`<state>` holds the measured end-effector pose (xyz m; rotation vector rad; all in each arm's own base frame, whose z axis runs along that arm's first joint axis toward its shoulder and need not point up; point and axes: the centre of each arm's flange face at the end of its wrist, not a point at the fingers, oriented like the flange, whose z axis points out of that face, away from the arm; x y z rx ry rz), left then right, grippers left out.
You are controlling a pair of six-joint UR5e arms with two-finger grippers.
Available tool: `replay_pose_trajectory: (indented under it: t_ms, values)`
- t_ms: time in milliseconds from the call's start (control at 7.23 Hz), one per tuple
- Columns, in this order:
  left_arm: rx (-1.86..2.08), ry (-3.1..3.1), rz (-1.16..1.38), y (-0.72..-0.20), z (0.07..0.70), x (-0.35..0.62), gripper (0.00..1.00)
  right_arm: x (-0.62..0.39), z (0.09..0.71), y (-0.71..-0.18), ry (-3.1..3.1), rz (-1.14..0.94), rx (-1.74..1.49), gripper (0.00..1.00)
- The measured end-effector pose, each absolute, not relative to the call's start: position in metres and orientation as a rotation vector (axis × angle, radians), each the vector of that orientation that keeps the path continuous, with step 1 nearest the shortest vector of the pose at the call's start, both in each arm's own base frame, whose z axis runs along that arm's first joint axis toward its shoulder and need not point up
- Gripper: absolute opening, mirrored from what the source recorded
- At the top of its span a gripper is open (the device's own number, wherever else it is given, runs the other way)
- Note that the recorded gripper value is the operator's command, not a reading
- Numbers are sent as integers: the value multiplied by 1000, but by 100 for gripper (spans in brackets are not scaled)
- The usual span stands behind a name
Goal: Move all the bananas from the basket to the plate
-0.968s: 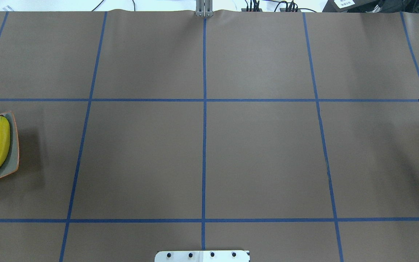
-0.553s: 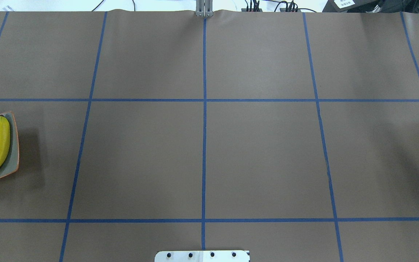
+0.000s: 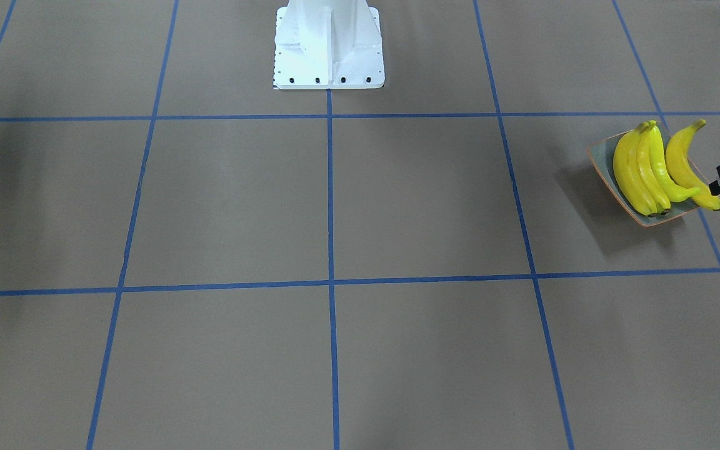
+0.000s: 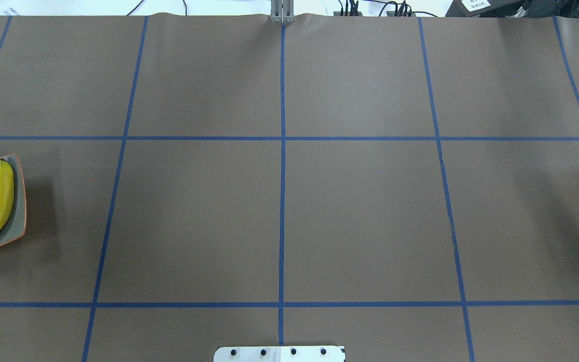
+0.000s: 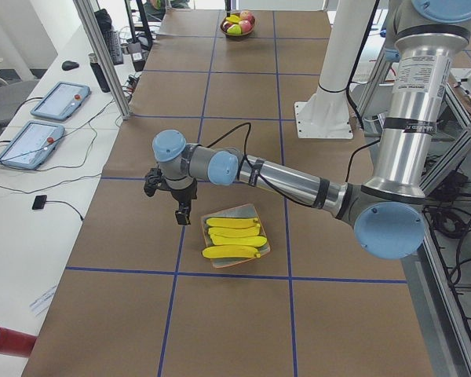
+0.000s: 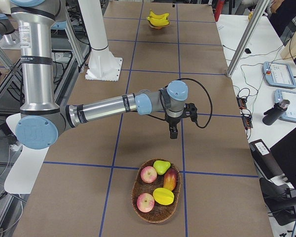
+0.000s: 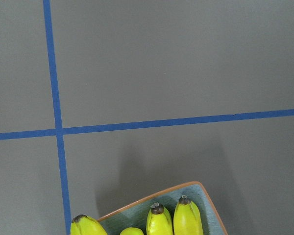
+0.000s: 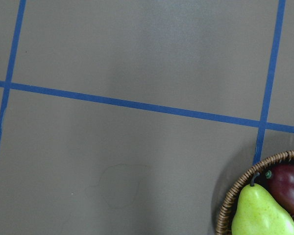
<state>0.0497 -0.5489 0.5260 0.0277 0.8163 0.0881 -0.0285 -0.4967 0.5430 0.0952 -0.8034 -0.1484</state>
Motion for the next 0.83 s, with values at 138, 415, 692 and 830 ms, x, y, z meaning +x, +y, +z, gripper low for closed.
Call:
replay_pose_trajectory:
  t_ms: [138, 415, 692, 830]
  values:
    - [28, 815, 87, -549, 526, 50, 100, -26, 546, -496, -801, -153, 91, 100]
    - [25, 814, 83, -549, 527, 50, 100, -20, 549, -496, -800, -140, 77, 100]
    - [23, 813, 81, -549, 528, 49, 100, -17, 551, -495, -796, -124, 66, 100]
    - [24, 813, 81, -549, 528, 49, 100, -16, 552, -495, -793, -119, 64, 100]
